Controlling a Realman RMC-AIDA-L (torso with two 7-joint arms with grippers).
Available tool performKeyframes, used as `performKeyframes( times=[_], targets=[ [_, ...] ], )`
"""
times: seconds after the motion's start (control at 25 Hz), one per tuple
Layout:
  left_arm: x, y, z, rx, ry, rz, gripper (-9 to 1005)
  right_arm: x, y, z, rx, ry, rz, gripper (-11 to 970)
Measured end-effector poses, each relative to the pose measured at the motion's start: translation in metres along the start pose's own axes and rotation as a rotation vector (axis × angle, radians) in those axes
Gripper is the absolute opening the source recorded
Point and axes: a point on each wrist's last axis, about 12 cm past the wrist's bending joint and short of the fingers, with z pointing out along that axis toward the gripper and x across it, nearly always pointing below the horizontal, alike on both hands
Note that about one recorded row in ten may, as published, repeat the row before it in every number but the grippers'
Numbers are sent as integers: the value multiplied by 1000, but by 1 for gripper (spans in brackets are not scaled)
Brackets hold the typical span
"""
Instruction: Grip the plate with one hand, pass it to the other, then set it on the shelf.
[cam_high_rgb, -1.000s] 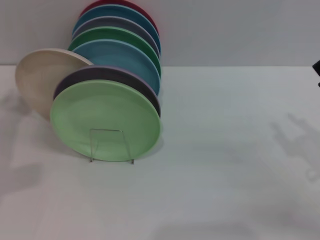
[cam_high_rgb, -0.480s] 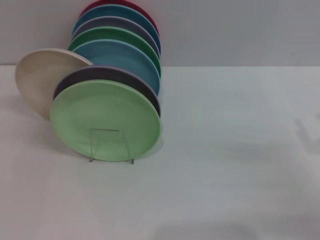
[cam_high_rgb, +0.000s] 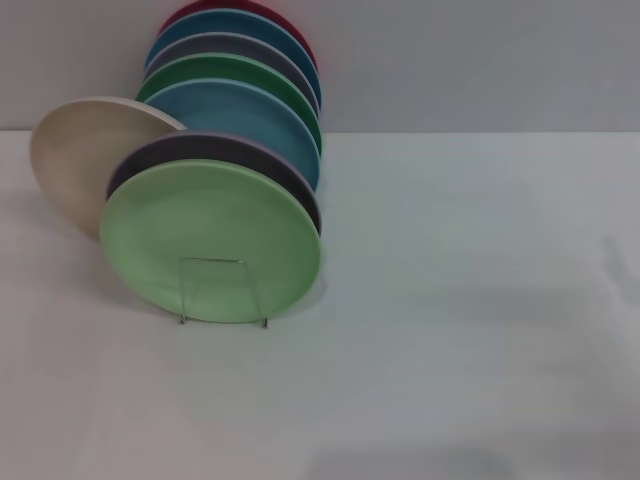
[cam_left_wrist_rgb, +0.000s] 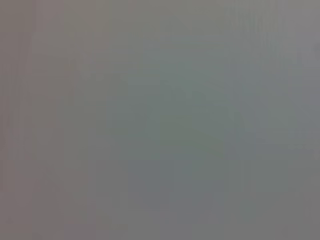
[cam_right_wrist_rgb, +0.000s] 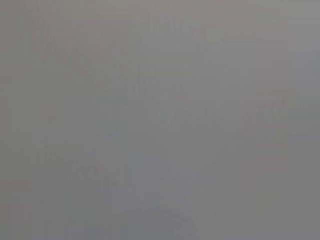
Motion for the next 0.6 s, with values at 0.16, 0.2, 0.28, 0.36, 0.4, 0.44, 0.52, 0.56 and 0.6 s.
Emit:
performKeyframes(
  times=[0.16,0.2,0.28,0.36,0.4,0.44,0.52,0.56,0.6],
  targets=[
    [-1,6,-9,-31,-19,-9,806,0,0,2,0,1,0,688],
    [-1,7,-11,-36,-19,-15,805,0,0,2,1,-1,0,688],
    [-1,9,-14,-39,-14,-39,805,0,0,3,1,-9,2,688],
    [0,11,-17,-41,-6,-49,805,0,1,3,1,-7,7,688],
    [0,12,-19,-43,-1,-49,805,1,1,3,1,-6,9,688],
    [1,13,-20,-47,4,-47,806,1,2,3,-3,-10,11,688],
    [2,13,-21,-52,13,-42,806,0,2,3,-5,-13,11,688],
    [2,14,-21,-53,13,-42,806,0,2,4,-6,-15,12,688],
    [2,14,-22,-53,12,-42,806,0,2,4,-6,-18,12,688]
  ],
)
